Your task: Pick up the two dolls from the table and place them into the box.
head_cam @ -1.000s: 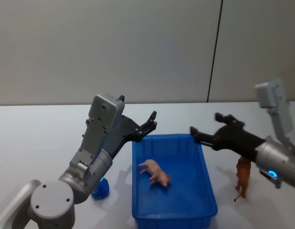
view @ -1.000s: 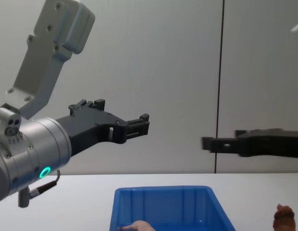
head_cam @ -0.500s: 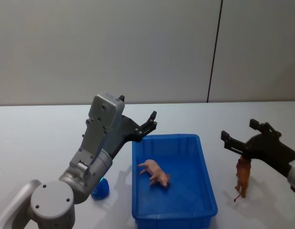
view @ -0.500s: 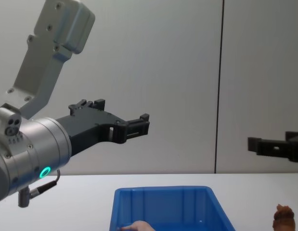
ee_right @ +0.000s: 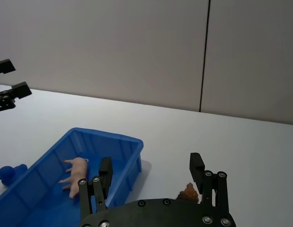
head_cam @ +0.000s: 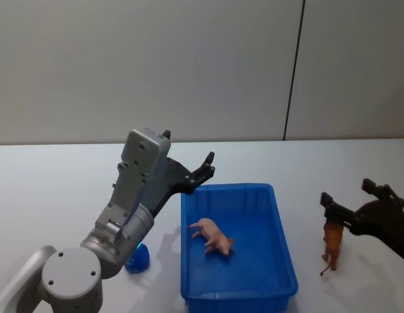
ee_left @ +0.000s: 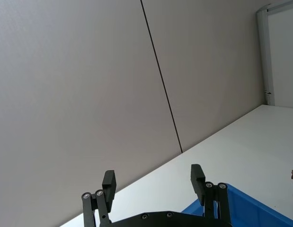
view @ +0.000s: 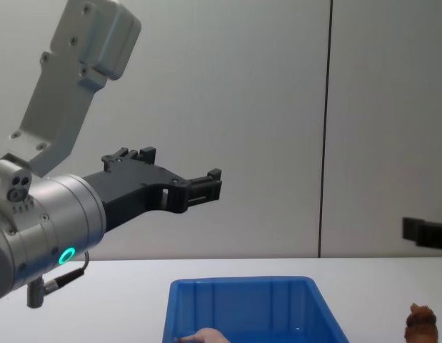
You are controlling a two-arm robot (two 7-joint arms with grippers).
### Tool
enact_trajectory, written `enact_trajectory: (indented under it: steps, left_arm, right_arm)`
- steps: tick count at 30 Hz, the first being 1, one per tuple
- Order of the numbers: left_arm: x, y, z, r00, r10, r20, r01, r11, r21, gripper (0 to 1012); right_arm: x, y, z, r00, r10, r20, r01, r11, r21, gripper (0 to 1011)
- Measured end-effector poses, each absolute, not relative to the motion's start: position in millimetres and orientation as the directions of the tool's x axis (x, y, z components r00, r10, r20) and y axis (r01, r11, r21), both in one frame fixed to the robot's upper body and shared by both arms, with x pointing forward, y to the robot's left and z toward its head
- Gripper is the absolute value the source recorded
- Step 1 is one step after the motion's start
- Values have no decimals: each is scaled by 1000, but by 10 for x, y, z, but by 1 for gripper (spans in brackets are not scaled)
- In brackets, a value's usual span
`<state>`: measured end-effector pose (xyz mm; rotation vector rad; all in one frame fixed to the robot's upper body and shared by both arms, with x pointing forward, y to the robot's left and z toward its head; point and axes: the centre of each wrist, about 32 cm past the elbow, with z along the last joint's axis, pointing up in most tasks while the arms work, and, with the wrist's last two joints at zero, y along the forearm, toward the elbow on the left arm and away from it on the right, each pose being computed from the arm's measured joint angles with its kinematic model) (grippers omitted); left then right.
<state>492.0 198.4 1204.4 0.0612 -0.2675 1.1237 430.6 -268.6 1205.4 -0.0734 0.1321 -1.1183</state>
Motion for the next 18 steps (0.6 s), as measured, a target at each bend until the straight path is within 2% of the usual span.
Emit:
enact_trajectory:
  steps: [9,18]
  left_arm:
    - [4920,1984,12044,404,882,242,-897,434,-86,1001]
    - [4920,1984,12044,404,882,242,-897,434,-86,1001]
  right_arm:
    - [4221,-2722,11962,374,-924,-79,909,382,-166,1001]
    - [4252,-2727,11790,348,-931,-110,902,364,-233,1001]
